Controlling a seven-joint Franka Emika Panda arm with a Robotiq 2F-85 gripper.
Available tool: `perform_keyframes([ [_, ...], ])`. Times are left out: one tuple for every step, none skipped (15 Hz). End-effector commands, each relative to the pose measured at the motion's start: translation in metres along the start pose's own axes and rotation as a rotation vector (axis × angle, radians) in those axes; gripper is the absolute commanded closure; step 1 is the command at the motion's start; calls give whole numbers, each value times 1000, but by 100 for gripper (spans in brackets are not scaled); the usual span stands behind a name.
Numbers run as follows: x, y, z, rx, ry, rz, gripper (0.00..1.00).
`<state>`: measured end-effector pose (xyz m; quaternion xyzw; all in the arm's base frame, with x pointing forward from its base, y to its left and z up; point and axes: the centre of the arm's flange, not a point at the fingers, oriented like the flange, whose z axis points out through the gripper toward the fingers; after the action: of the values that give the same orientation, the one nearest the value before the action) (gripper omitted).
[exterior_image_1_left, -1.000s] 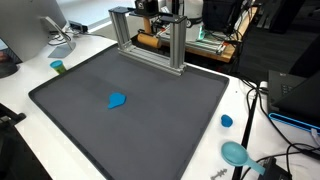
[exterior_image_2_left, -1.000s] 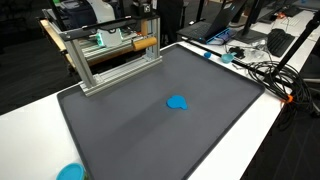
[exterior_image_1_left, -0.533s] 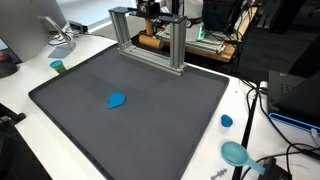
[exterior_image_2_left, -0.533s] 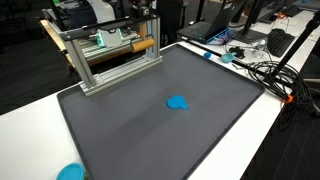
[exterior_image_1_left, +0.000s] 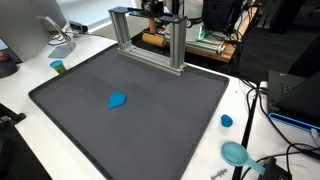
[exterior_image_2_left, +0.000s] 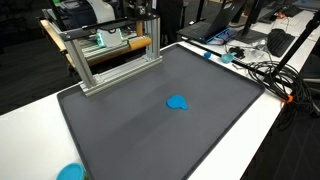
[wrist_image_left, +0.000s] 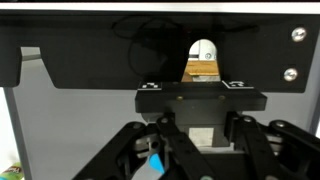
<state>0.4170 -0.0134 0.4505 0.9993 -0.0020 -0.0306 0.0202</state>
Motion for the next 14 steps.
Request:
perform_keyframes([
  [-27,-6,-11,-2,16,4,78],
  [-30,-8,-12,2,18,0,78],
  [-34,-10,-14,3,19,-10,78],
  [-37,-12,-15,1,18,-16,78],
  [-40,-14,-15,1,19,-20,78],
  [-42,-16,-15,0,16,-24,78],
  [-45,-18,-15,-1,15,-26,78],
  [-47,-20,-15,1,11,-32,78],
  [-50,-22,-14,4,7,-37,78],
  [-52,-24,-14,5,0,-44,78],
  [-54,-25,-13,5,-3,-46,78],
  [-54,-25,-13,6,-2,-47,78],
  [-55,-25,-12,10,-7,-43,78],
  [-56,-25,-13,8,-12,-37,28],
])
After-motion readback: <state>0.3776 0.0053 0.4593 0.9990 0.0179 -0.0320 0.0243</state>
